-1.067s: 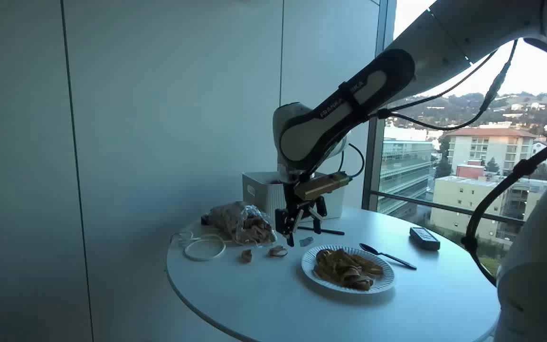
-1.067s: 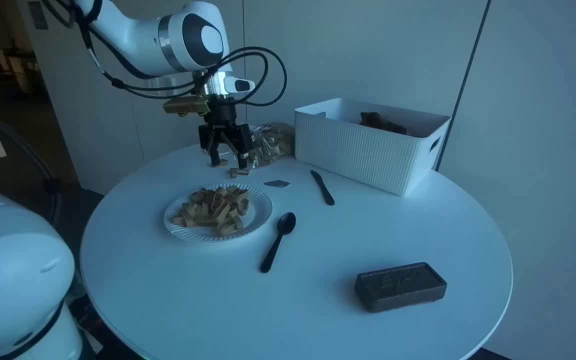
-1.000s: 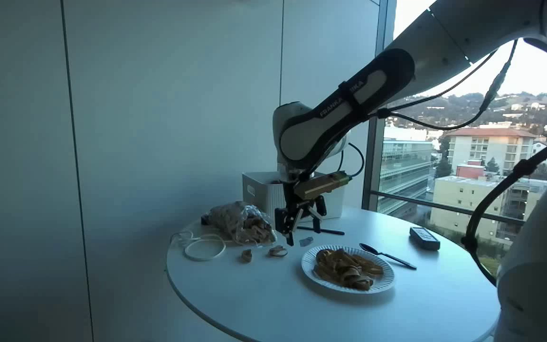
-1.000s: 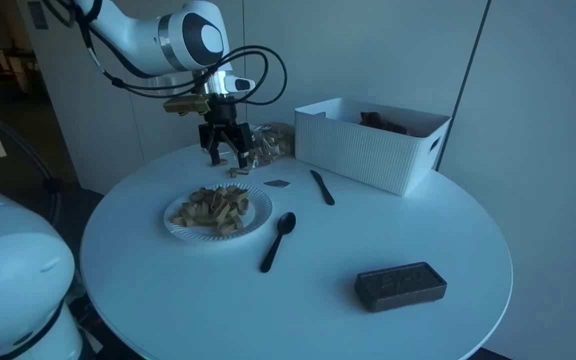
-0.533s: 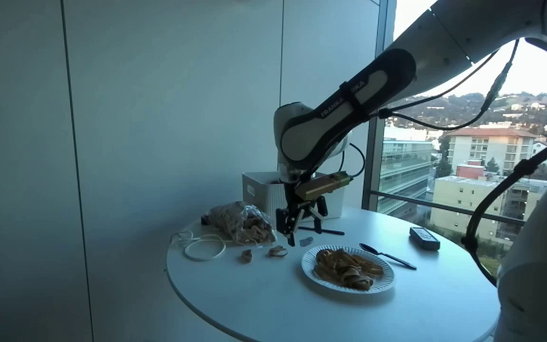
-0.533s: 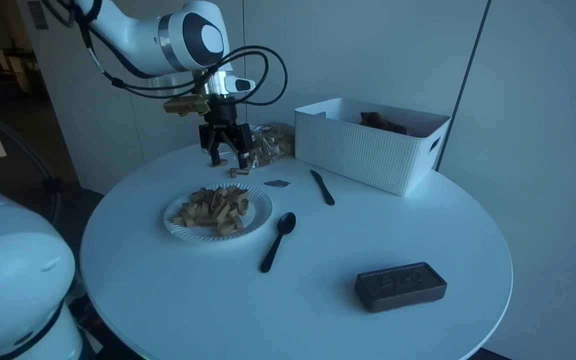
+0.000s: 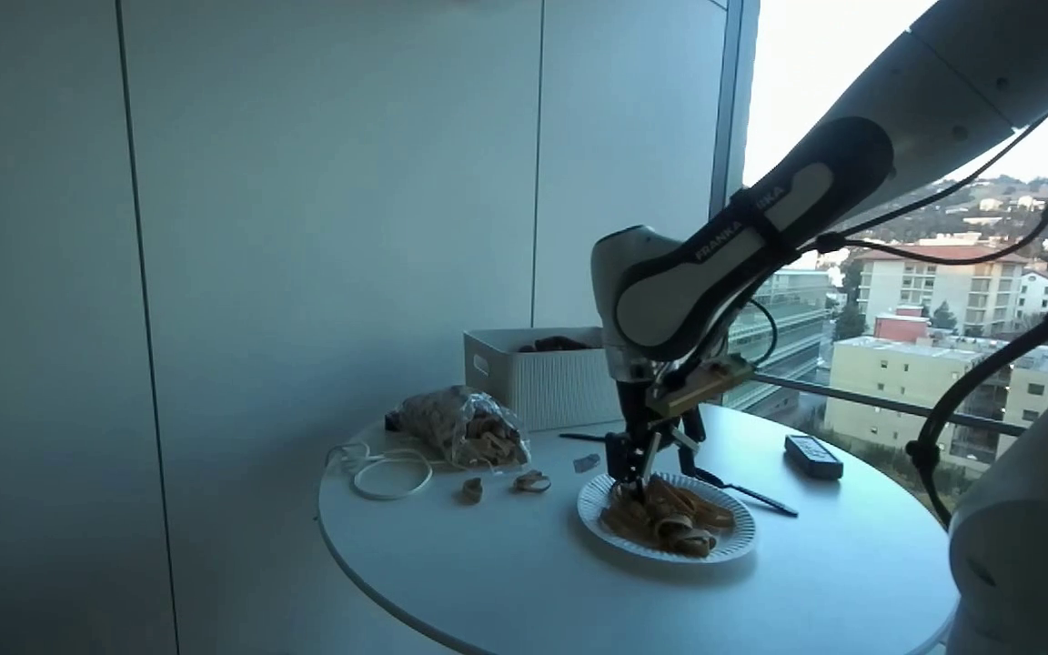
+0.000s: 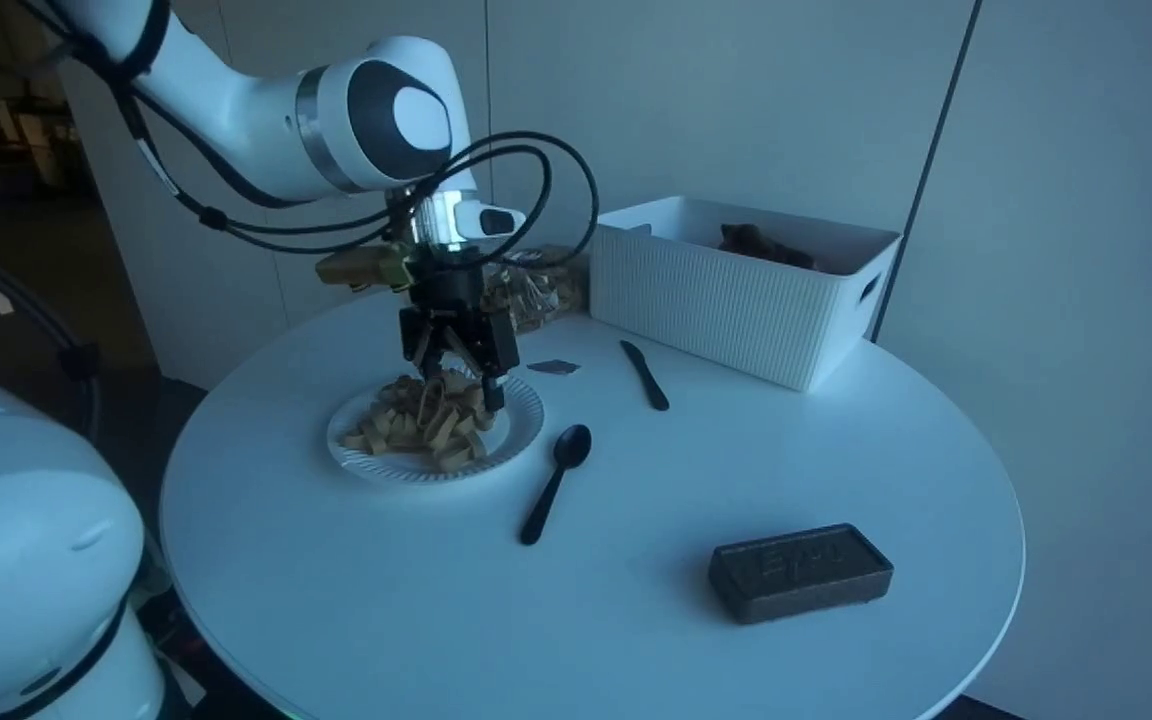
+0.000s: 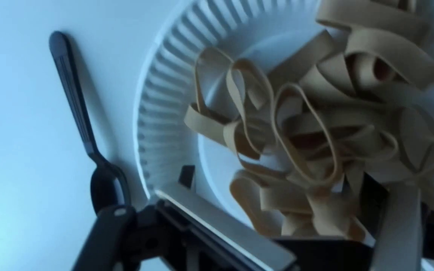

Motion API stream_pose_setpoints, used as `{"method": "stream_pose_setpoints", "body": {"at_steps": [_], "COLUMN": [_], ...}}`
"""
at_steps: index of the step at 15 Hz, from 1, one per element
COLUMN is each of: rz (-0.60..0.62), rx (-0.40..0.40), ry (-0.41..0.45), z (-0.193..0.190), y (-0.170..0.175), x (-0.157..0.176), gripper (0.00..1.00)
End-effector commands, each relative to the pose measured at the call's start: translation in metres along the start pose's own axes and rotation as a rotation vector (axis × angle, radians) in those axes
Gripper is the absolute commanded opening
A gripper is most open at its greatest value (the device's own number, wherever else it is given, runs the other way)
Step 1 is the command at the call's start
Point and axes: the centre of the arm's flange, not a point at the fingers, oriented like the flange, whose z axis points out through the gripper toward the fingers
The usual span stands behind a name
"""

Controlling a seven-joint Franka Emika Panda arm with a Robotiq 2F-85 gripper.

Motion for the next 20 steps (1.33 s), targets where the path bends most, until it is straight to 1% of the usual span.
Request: {"method": "stream_pose_setpoints", "body": {"at_steps": [1, 3, 4, 5, 7, 9, 10, 11, 13, 14, 15, 16, 18, 19, 20], "rz": [-0.165, -0.249, -0.280, -0.320, -0.391, -0.448, -0.460, -0.455, -0.413, -0.394, -0.374, -0.360, -0.336, -0.325, -0.315], "rx": [0.095, 0.153, 0.193, 0.221, 0.298, 0.386, 0.412, 0.421, 0.399, 0.379, 0.345, 0.319, 0.263, 0.242, 0.227], "ry": [0.037, 0.044, 0.048, 0.065, 0.059, 0.027, 0.009, 0.005, 0.018, 0.044, 0.090, 0.127, 0.229, 0.274, 0.304], "z": [0.015, 0.026, 0.024, 0.026, 0.031, 0.036, 0.039, 0.040, 0.039, 0.037, 0.033, 0.028, 0.017, 0.010, 0.003], "y": [0.027, 0.030, 0.031, 0.032, 0.032, 0.031, 0.030, 0.030, 0.028, 0.028, 0.027, 0.027, 0.027, 0.027, 0.028], "x": [-0.047, -0.042, -0.036, -0.031, -0.024, -0.022, -0.023, -0.024, -0.027, -0.029, -0.031, -0.032, -0.032, -0.032, -0.031], "gripper": [1.00, 1.00, 0.75, 0.74, 0.62, 0.49, 0.42, 0.34, 0.20, 0.14, 0.07, 0.05, 0.00, 0.06, 0.06]}}
